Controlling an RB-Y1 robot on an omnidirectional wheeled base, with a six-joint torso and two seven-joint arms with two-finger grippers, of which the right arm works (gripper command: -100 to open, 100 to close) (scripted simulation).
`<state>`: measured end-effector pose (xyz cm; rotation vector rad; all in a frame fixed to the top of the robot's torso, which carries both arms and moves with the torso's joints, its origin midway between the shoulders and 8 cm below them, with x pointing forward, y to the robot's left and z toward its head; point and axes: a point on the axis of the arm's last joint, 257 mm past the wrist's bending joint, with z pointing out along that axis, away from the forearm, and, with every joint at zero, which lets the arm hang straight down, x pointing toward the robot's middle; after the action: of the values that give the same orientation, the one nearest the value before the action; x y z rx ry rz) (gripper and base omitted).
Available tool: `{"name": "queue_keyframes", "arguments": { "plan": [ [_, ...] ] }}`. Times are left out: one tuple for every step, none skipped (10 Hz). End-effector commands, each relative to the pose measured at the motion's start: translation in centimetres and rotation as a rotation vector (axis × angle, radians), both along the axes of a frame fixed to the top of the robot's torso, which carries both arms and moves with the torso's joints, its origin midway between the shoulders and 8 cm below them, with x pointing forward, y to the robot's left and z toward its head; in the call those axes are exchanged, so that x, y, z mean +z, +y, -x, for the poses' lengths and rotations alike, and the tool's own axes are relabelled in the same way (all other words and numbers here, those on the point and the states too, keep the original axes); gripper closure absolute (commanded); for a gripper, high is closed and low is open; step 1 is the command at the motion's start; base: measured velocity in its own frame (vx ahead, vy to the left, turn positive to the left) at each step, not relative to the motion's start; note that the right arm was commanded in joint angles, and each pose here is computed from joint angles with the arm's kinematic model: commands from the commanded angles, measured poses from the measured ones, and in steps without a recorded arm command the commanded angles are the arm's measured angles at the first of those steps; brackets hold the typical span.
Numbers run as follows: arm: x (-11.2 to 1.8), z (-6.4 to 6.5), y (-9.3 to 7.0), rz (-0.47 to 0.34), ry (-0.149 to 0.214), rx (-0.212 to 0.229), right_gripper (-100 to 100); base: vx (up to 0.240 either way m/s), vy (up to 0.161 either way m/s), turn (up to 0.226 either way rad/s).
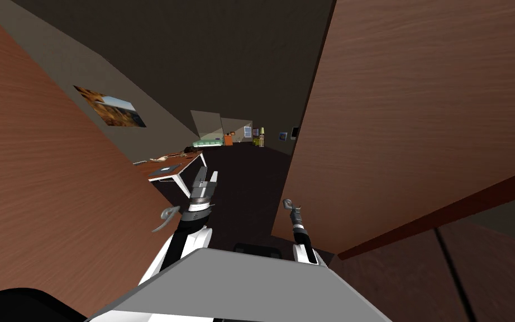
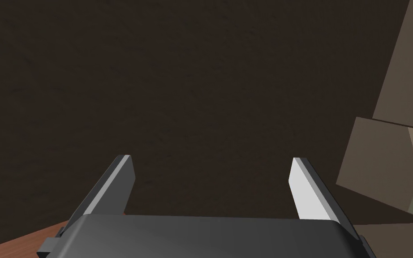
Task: Push the door open
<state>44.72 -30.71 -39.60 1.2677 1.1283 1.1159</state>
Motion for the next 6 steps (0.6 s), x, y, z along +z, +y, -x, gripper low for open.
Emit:
{"name": "queue_keyframes", "arguments": {
  "plan": [
    [0.4, -0.1, -1.2, 0.001, -0.007, -0.028, 100, 0.169, 0.096, -0.077],
    [0.4, 0.0, -1.5, 0.001, -0.008, -0.036, 100, 0.165, 0.082, -0.061],
    [0.4, 0.0, -2.1, 0.001, -0.008, -0.052, 100, 0.166, 0.078, -0.057],
    [0.4, 0.1, -2.6, 0.0, -0.008, -0.065, 100, 0.198, 0.064, -0.062],
    [0.5, 0.2, -2.9, -0.001, -0.009, -0.075, 100, 0.181, 0.062, -0.053],
    [0.5, 0.2, -3.2, -0.001, -0.009, -0.083, 100, 0.189, 0.05, -0.042]
  ]
}}
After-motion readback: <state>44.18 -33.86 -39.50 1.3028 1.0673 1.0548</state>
